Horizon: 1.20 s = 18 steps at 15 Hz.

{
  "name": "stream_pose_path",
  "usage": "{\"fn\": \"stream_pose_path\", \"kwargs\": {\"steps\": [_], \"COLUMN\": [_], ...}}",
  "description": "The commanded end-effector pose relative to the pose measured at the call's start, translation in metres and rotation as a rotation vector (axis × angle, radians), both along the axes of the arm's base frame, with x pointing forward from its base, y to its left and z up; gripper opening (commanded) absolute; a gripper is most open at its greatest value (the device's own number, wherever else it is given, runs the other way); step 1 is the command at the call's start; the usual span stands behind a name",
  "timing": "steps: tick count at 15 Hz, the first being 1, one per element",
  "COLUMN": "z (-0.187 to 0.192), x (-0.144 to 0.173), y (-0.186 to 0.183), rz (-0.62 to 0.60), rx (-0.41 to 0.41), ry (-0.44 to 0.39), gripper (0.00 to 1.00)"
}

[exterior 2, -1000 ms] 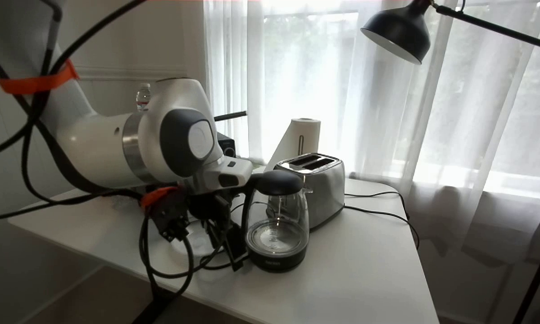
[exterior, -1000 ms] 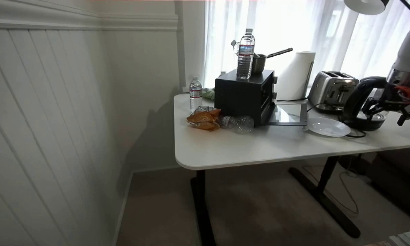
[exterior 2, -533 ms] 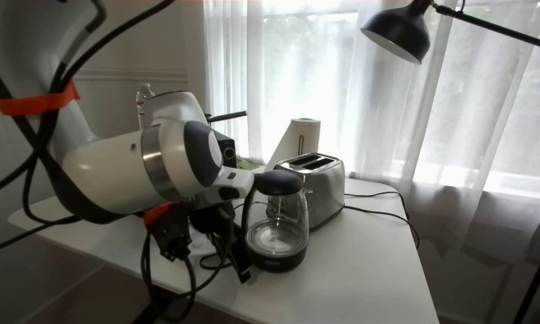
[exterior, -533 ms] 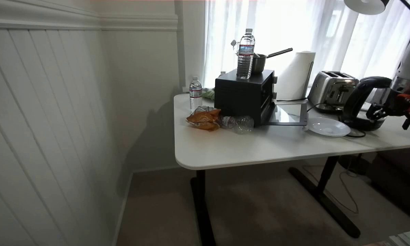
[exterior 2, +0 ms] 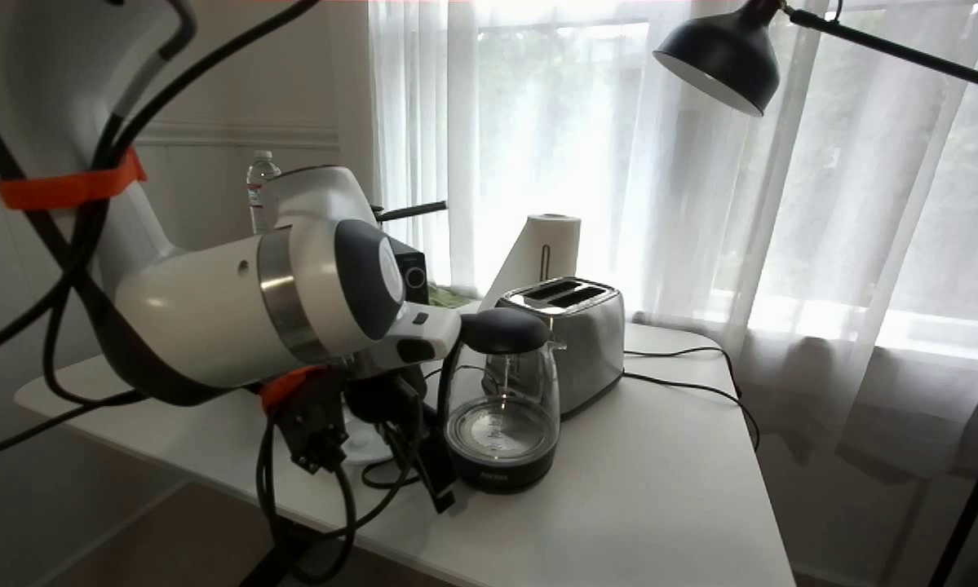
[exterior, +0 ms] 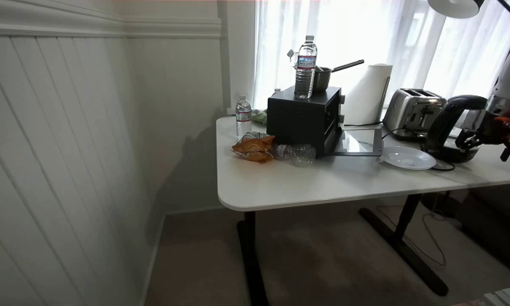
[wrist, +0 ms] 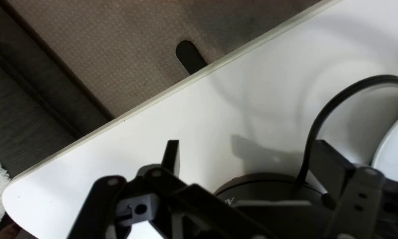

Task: Move the kettle forward a bit

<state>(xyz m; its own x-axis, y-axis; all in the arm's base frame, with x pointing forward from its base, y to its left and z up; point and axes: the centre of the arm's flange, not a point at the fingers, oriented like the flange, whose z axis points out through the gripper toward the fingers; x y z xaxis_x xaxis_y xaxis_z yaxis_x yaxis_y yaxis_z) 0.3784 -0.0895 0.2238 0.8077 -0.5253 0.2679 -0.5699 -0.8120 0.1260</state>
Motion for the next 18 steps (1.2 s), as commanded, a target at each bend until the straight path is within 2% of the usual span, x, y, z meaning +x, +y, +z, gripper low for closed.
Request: {"fn": "stream_pose_path", "kwargs": {"steps": [1, 5, 18], "z": [-0.012, -0.018, -0.042], "x": [0.010, 0.021, 0.030], "y": [-0.004, -0.003, -0.004], "rz": [-0.013, -0.018, -0.057], "rx": [0.007, 0.013, -0.008], "ry": [-0.040, -0.096, -0.145], "gripper": [1.00, 1.00, 1.00]}}
